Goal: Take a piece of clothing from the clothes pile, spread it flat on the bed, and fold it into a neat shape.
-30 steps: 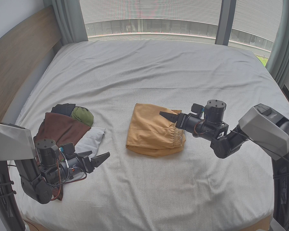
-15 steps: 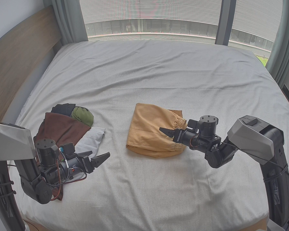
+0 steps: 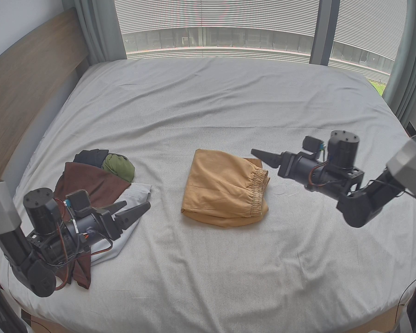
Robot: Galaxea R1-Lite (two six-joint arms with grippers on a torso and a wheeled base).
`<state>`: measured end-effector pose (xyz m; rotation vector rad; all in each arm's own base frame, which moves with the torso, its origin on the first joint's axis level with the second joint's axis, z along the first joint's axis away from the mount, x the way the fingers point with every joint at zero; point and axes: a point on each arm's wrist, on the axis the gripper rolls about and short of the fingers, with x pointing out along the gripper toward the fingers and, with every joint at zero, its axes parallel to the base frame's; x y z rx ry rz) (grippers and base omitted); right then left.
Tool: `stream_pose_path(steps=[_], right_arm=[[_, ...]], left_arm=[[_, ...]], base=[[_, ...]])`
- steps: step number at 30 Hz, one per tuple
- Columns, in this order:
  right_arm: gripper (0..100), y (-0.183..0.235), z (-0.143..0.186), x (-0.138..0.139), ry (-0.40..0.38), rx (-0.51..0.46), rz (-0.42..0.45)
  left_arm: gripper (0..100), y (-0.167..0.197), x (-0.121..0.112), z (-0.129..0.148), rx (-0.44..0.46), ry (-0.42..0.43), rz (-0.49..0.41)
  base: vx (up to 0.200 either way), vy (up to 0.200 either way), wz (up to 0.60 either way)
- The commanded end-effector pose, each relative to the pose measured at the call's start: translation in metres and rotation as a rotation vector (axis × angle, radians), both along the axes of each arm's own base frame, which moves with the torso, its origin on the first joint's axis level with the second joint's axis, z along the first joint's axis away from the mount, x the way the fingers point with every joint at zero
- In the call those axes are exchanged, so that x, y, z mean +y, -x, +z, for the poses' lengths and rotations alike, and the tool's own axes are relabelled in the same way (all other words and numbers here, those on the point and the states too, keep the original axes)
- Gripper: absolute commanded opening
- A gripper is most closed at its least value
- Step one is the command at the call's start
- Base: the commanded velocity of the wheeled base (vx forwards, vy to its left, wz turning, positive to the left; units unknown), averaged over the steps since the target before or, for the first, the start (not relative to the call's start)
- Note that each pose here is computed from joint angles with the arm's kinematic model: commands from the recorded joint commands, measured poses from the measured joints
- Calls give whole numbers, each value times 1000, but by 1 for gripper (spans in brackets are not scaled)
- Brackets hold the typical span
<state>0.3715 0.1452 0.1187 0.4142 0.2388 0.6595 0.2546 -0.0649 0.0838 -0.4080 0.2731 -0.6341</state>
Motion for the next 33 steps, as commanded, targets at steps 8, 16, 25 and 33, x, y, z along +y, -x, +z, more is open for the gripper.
stream_pose_path(steps=[8,16,25,33], right_arm=[[100,238,93,-111,82,-376,-158],[100,300,72,-123,54,-382,-146],[100,357,49,-135,56,-423,-183],[100,395,15,-141,59,-405,-196]], left_arm=[[100,143,23,91,-387,163,-85],[100,176,33,86,-339,126,-66],[100,226,47,72,-321,111,-62],[100,260,56,60,-300,107,-63]], base=[[0,0,0],[0,0,0],[0,0,0],[0,0,0]])
